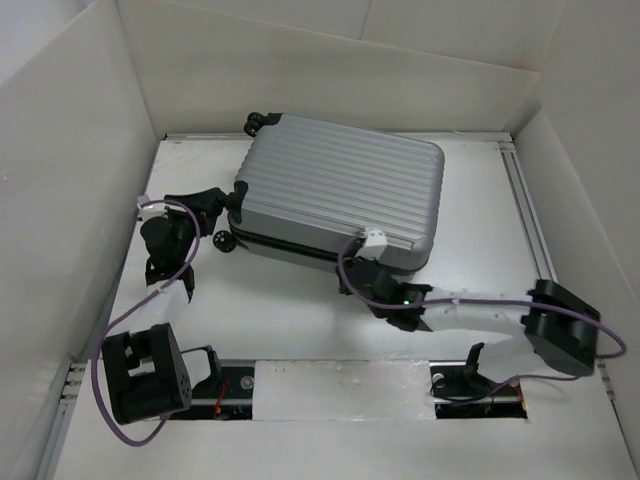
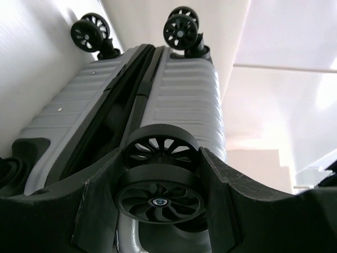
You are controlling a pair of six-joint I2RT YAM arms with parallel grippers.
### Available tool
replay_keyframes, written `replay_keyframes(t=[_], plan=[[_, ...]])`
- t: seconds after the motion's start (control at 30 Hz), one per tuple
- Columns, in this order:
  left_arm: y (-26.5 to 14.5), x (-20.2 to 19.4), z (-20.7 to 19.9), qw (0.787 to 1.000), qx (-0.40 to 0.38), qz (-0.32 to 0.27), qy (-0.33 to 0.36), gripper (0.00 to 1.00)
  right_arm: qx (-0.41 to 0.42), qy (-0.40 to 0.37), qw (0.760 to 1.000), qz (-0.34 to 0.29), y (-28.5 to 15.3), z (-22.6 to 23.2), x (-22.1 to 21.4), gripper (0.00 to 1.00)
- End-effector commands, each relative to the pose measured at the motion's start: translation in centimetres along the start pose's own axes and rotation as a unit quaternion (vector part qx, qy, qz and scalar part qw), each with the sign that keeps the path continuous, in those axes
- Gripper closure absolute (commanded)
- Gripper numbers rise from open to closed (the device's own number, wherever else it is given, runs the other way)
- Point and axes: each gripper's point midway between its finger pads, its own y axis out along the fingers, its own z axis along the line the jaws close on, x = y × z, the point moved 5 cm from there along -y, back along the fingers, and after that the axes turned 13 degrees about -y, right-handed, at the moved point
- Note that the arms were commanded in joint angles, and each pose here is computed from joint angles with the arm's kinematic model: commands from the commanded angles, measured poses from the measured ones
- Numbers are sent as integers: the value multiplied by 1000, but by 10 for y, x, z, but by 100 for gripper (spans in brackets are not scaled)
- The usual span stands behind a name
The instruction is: Pack the luggage
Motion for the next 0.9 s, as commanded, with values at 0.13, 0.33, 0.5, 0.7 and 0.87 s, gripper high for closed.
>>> replay_keyframes(t=[0.13,0.33,0.5,0.7,0.87], plan=[[-38,-69,-28,982,-68,173,44,100,258,-2,966,0,20,173,31,100],[-57,-78,-21,978,-53,195,47,100,324,-12,946,-19,56,235,40,100],[-69,-81,-18,974,-47,217,50,100,373,-16,927,-41,63,272,64,100],[-79,-76,-25,971,-49,227,62,100,395,-24,918,-20,59,266,60,100],[-80,-76,-33,970,-61,227,62,100,310,-44,949,21,22,199,14,27]])
